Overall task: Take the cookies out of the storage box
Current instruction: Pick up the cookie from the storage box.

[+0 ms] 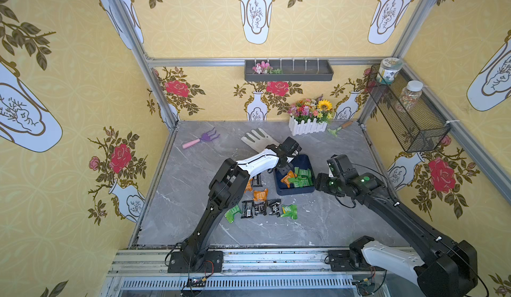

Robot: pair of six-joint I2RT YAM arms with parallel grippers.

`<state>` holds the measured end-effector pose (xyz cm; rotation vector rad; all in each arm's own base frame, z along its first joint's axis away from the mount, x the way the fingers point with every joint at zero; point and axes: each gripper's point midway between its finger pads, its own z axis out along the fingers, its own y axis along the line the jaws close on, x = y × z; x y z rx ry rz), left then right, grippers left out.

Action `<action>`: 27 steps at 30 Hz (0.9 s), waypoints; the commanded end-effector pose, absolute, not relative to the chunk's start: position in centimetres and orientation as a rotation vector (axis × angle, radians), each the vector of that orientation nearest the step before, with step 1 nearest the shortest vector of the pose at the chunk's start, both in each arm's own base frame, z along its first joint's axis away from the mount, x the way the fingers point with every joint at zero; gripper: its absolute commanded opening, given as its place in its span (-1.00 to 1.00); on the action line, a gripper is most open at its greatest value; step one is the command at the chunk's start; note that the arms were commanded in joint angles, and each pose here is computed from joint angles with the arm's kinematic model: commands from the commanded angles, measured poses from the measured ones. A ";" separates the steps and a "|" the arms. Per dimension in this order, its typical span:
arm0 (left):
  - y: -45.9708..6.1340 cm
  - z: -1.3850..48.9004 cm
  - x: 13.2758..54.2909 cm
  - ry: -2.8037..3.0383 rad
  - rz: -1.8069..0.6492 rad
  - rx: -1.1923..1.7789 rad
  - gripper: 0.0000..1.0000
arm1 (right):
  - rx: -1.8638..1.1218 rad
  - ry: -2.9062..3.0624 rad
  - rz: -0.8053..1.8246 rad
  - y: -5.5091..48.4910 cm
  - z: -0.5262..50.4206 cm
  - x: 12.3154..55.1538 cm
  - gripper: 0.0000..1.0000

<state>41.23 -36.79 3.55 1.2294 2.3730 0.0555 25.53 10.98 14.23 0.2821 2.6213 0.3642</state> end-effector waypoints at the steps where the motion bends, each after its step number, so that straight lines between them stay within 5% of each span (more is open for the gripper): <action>1: -36.3 2.3 40.6 2.409 0.068 1.273 0.22 | 0.286 2.620 0.366 11.0 14.3 25.4 0.22; 8: -36.5 0.8 39.5 2.468 0.040 1.317 0.11 | 0.287 2.619 0.367 11.0 14.3 25.4 0.22; 27: -37.1 2.5 39.8 2.469 0.067 1.237 -0.63 | 0.292 2.608 0.375 10.9 14.6 25.3 0.20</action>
